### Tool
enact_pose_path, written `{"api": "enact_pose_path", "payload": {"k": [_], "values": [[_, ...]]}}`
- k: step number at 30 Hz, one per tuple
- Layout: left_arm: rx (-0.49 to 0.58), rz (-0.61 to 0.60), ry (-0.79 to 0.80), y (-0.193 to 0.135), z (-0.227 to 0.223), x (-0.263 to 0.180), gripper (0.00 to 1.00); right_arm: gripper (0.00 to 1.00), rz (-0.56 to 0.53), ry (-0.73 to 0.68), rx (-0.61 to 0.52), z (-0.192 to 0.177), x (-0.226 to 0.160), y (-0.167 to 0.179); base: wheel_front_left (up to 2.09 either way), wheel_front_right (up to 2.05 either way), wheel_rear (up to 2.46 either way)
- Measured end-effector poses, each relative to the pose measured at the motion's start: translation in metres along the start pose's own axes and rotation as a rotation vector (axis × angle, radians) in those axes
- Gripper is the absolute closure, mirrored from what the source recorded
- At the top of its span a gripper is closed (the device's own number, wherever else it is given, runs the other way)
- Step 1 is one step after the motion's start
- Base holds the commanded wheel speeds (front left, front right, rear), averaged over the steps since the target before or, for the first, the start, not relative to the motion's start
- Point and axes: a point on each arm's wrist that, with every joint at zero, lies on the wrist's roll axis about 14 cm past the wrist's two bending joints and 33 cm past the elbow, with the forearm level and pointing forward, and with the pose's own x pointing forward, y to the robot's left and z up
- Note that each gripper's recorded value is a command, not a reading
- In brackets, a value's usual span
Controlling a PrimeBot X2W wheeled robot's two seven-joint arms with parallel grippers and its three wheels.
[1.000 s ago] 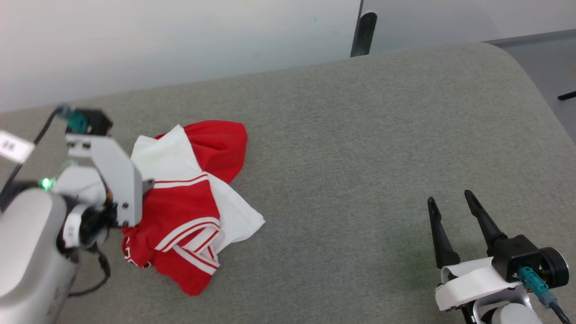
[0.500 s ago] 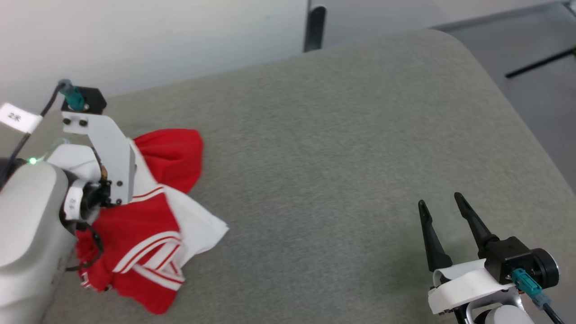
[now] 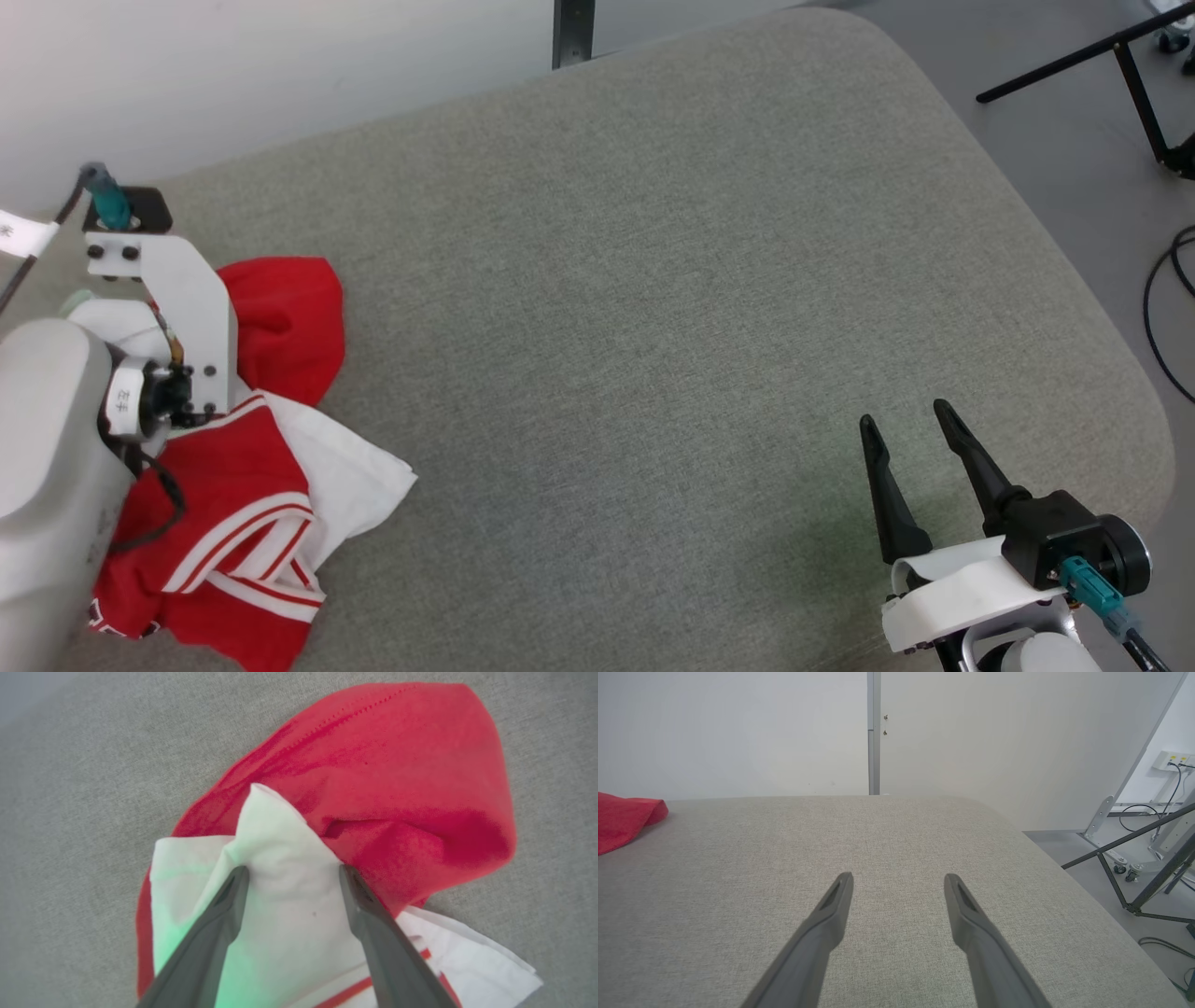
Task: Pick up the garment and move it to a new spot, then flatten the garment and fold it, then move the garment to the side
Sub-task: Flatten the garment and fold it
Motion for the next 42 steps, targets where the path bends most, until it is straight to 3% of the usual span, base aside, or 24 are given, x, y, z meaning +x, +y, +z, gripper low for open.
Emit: {"api": "enact_pose_path", "payload": {"k": [2,3,4,6,7,14,29,36,42], "values": [[-0.008,-0.008,0.02,-0.002,-0.004,0.005,0.06,0.0,-0.001,0.005,0.0,-0.002,0.001,0.0,0.0,0.0,0.0],[-0.011,-0.011,0.026,-0.002,-0.006,0.006,0.24,0.0,0.0,0.007,0.0,-0.002,0.001,0.0,0.0,0.0,0.0],[-0.009,-0.011,0.031,-0.002,-0.008,0.007,0.5,0.0,0.001,0.007,0.0,-0.002,0.002,0.0,0.0,0.0,0.0],[-0.01,-0.015,0.041,-0.001,-0.011,0.007,0.88,0.0,0.006,0.004,0.0,-0.001,0.003,0.002,0.0,0.0,0.0],[-0.014,-0.018,0.044,-0.001,-0.012,0.007,1.0,0.0,0.008,0.004,0.0,-0.002,0.004,0.003,0.0,0.0,0.0],[-0.026,-0.039,0.078,0.0,-0.018,0.004,1.0,0.0,0.029,0.0,0.0,-0.001,0.01,0.009,0.0,0.0,0.0],[-0.074,0.029,-0.126,0.037,0.025,-0.062,1.0,0.0,0.086,-0.018,-0.009,0.002,0.017,0.027,0.0,0.0,0.0],[-0.159,0.053,-0.114,0.056,-0.012,-0.083,1.0,0.0,0.126,-0.03,-0.007,0.005,0.022,0.04,0.0,0.0,0.0],[-0.261,0.055,-0.022,0.062,-0.069,-0.079,1.0,0.0,0.165,-0.036,-0.005,0.006,0.028,0.053,0.0,0.0,0.0]]}}
